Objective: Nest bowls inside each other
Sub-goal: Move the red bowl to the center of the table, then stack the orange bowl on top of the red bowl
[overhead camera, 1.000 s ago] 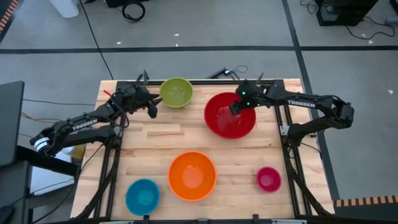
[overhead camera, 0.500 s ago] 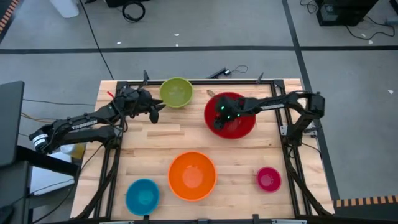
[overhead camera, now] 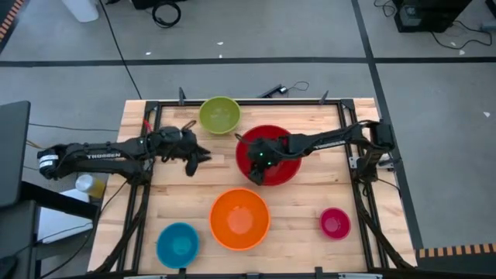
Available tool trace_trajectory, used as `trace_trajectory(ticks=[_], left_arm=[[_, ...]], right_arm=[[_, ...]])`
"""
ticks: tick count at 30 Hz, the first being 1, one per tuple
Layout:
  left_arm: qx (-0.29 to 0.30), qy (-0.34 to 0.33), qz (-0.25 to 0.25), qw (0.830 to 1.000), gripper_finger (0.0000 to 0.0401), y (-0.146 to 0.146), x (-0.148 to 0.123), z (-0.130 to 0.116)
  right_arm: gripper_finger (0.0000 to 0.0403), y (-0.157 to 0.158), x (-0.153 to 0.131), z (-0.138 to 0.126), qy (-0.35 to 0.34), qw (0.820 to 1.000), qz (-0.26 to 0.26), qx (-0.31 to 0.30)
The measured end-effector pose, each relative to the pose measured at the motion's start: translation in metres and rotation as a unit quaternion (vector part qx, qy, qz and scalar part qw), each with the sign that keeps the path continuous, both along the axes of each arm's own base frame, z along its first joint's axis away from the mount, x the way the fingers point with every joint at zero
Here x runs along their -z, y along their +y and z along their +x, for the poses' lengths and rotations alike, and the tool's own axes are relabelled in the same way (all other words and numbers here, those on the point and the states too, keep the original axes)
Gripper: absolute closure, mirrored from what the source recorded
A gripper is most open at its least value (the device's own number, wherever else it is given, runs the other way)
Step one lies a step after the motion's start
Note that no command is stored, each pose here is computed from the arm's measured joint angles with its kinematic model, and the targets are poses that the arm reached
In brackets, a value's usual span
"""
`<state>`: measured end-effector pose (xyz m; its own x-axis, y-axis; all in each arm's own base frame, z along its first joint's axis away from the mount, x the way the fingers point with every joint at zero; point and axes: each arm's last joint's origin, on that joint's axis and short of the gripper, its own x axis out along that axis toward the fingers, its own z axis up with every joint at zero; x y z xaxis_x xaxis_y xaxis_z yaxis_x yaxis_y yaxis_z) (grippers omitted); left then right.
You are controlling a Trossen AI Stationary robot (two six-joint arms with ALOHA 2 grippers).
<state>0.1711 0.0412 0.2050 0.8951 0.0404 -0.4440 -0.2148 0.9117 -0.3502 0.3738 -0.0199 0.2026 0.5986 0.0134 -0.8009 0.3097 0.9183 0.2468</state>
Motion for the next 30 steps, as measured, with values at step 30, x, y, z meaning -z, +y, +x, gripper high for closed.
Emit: trace_trajectory(ticks=[30], left_arm=[[0.111,0.033,-0.08,0.99,0.0189,-0.091,0.018,0.058]], right_arm=[[0.0208,0.045,-0.074,-0.091,0.103,0.972,-0.169,0.129]])
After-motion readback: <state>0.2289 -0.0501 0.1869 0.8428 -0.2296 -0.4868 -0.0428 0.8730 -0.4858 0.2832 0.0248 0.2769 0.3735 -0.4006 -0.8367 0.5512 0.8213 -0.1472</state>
